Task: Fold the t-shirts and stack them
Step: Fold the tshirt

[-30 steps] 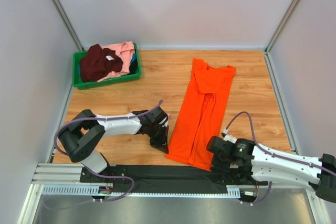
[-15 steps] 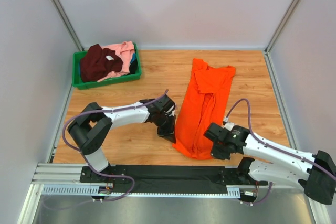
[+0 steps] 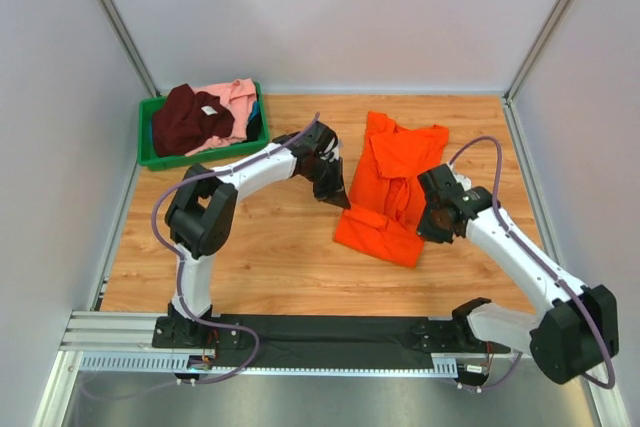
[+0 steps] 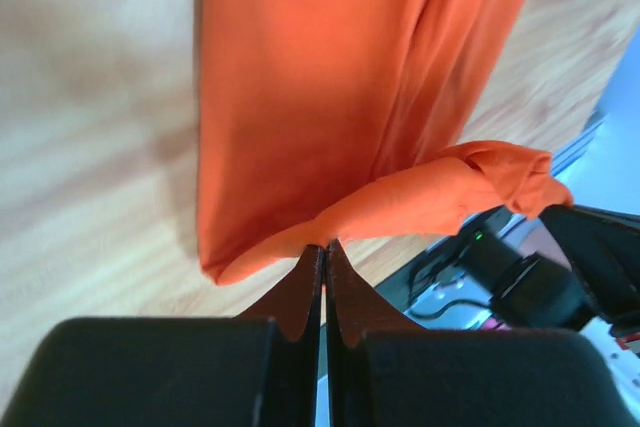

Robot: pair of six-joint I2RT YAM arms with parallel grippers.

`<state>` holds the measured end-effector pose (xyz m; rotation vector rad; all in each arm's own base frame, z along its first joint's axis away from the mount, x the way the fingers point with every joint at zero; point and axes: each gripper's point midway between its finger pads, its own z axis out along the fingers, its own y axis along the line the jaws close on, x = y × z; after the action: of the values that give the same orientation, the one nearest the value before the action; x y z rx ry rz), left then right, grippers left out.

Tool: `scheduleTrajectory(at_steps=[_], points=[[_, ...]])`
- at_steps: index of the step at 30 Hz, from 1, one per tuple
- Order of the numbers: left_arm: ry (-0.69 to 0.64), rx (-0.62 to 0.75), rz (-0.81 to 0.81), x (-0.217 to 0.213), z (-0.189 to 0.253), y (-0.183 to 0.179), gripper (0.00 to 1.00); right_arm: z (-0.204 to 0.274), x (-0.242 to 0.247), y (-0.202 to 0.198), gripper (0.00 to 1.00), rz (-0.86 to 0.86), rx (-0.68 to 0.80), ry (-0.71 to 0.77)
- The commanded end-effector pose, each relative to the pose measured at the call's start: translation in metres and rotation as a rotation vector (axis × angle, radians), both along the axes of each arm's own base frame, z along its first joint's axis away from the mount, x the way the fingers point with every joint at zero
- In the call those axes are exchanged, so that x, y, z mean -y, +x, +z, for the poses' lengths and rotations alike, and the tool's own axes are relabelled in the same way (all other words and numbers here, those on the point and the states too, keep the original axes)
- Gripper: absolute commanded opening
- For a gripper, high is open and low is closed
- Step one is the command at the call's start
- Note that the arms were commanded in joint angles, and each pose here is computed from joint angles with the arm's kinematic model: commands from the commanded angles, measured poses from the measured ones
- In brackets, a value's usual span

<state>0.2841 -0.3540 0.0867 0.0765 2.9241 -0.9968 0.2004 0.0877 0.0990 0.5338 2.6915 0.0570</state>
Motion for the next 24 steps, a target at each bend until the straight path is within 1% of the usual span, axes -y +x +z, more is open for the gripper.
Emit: scheduleTrajectory(at_steps=[1, 2, 3, 4, 5, 6, 8, 10, 11, 17, 21, 24], points=[[-0.072, 0.013, -0.013, 0.017, 0.007, 0.028, 0.00, 0.025, 0.004, 0.054, 0.00, 0.109, 0.126, -0.039], [-0.107, 0.035, -0.015, 0.025, 0.016, 0.039, 0.00, 0.028, 0.005, 0.065, 0.00, 0.141, 0.141, -0.053], [-0.125, 0.043, -0.006, 0.028, 0.017, 0.049, 0.00, 0.024, 0.007, 0.075, 0.00, 0.144, 0.127, -0.068], [-0.136, 0.036, 0.001, 0.032, 0.009, 0.057, 0.00, 0.023, 0.008, 0.082, 0.00, 0.154, 0.128, -0.077], [-0.176, 0.044, -0.003, 0.039, 0.017, 0.065, 0.00, 0.030, 0.008, 0.095, 0.00, 0.153, 0.153, -0.080], [-0.193, 0.021, 0.012, 0.042, 0.010, 0.072, 0.00, 0.021, 0.015, 0.101, 0.00, 0.147, 0.119, -0.098], [-0.246, 0.047, 0.010, 0.050, 0.018, 0.085, 0.00, 0.020, 0.021, 0.110, 0.00, 0.130, 0.107, -0.100], [-0.246, 0.050, 0.018, 0.052, 0.013, 0.093, 0.00, 0.016, 0.027, 0.118, 0.00, 0.121, 0.094, -0.090], [-0.255, 0.063, 0.020, 0.055, 0.018, 0.098, 0.00, 0.015, 0.028, 0.124, 0.00, 0.123, 0.105, -0.081], [-0.292, 0.045, 0.065, 0.058, 0.010, 0.117, 0.00, 0.004, 0.028, 0.143, 0.00, 0.147, 0.086, -0.062], [-0.251, 0.038, 0.109, 0.050, -0.004, 0.127, 0.00, -0.001, 0.035, 0.151, 0.00, 0.140, 0.073, -0.074], [-0.250, 0.017, 0.127, 0.048, -0.011, 0.130, 0.00, -0.003, 0.036, 0.157, 0.00, 0.144, 0.078, -0.083]])
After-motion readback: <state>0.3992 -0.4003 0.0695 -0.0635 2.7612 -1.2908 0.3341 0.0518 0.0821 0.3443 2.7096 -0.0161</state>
